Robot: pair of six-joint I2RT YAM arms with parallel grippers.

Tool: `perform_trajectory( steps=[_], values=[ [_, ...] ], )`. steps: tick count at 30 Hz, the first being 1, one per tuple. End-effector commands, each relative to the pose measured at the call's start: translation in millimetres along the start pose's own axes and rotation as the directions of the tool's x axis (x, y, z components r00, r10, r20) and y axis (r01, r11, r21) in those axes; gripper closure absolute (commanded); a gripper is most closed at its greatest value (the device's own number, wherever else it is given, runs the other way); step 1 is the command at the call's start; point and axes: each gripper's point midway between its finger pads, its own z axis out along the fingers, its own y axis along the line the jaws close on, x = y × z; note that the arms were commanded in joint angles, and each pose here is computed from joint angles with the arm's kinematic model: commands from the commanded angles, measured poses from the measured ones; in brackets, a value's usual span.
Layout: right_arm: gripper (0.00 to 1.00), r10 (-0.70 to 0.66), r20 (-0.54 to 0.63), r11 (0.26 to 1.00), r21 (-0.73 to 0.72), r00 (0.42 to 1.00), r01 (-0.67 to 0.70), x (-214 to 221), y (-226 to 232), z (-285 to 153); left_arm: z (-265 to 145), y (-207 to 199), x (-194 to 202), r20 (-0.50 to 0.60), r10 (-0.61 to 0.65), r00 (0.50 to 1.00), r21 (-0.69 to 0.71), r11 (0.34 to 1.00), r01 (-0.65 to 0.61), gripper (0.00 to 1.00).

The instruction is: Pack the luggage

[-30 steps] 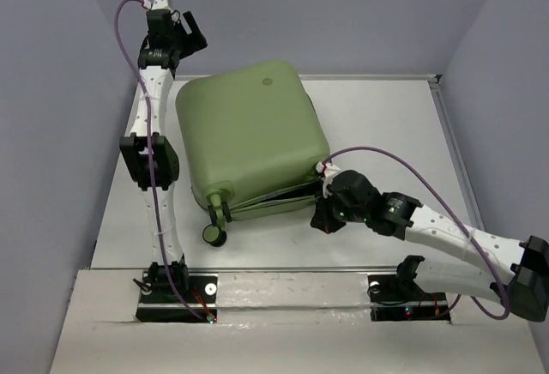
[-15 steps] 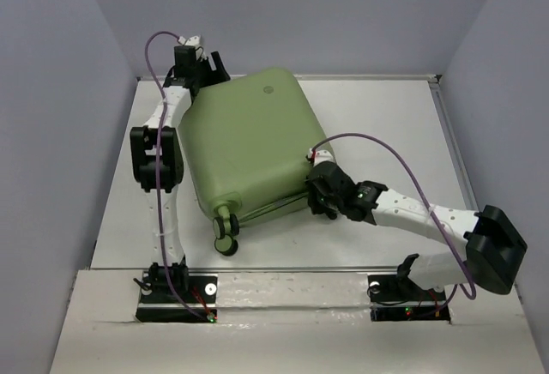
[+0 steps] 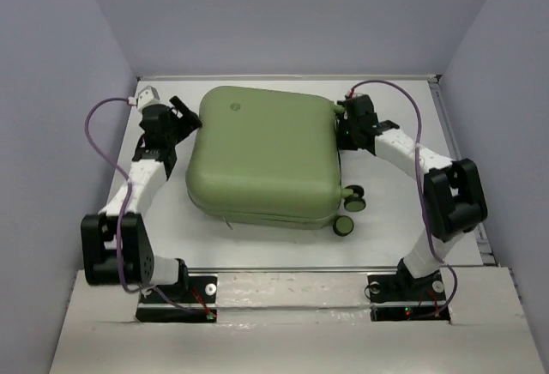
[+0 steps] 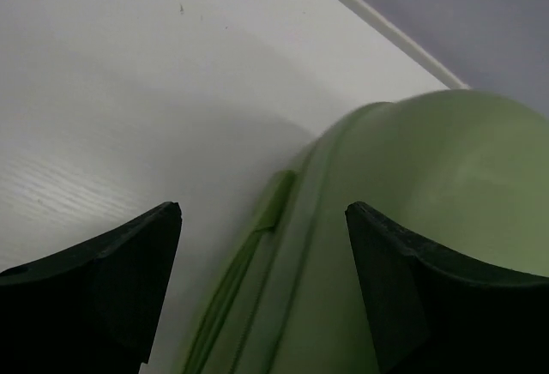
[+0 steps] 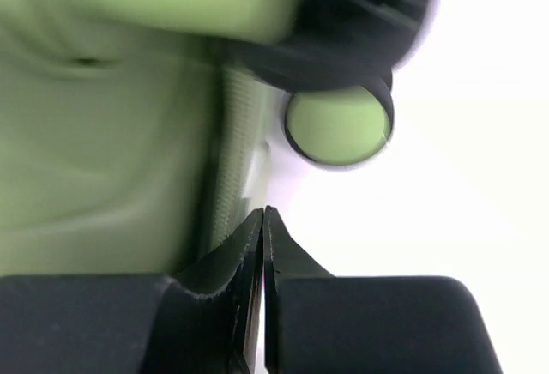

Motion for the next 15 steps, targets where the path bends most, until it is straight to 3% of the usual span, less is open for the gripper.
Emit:
perform_trajectory(
  steps=[1,2,3,4,5,6,10,12,15],
  values=[
    [0.89,-0.029,0.175,0.798,-0.589,0.984,0.128,-101.5,171.8,-19.8,-91.1,-44.3,120.1,-0.321,0.16,0.933,0.268,0.961,-0.073,0.1],
    [0.88,-0.008,0.235,0.765,-0.625,0.972,0.157,-138.9,192.1,-36.9,-103.8,-52.1,126.7,-0.317,0.184,0.93,0.304,0.949,-0.084,0.1],
    [0.81,-0.019,0.159,0.764,-0.635,0.987,0.117,-129.7,196.3,-17.1,-120.8,-47.2,131.1,-0.319,0.191,0.928,0.312,0.946,-0.088,0.1],
    [0.74,-0.005,0.221,0.742,-0.653,0.975,0.151,-162.9,210.7,-35.9,-130.1,-48.6,134.5,-0.322,0.186,0.928,0.321,0.944,-0.078,0.1],
    [0.65,0.001,0.224,0.746,-0.649,0.975,0.148,-173.2,209.2,-34.8,-138.7,-51.5,137.7,-0.32,0.185,0.929,0.34,0.938,-0.07,0.1],
    [0.46,0.005,0.227,0.75,-0.645,0.974,0.146,-180.9,207.2,-33.3,-149.3,-52.3,150.1,-0.337,0.203,0.919,0.36,0.93,-0.073,0.1],
    [0.09,0.015,0.237,0.768,-0.625,0.971,0.141,-210.2,188.7,-42.3,-183.1,-67.3,131.4,-0.255,0.175,0.951,0.422,0.905,-0.053,0.1],
    [0.02,-0.002,0.262,0.773,-0.611,0.965,0.168,-220.8,177.4,-50.6,-189.6,-71.3,116.3,-0.206,0.164,0.965,0.428,0.902,-0.062,0.1],
    [0.0,-0.036,0.292,0.777,-0.593,0.956,0.211,-223.0,158.2,-77.5,-204.8,-93.9,75.5,-0.11,0.176,0.978,0.464,0.879,-0.106,0.08]
  ],
)
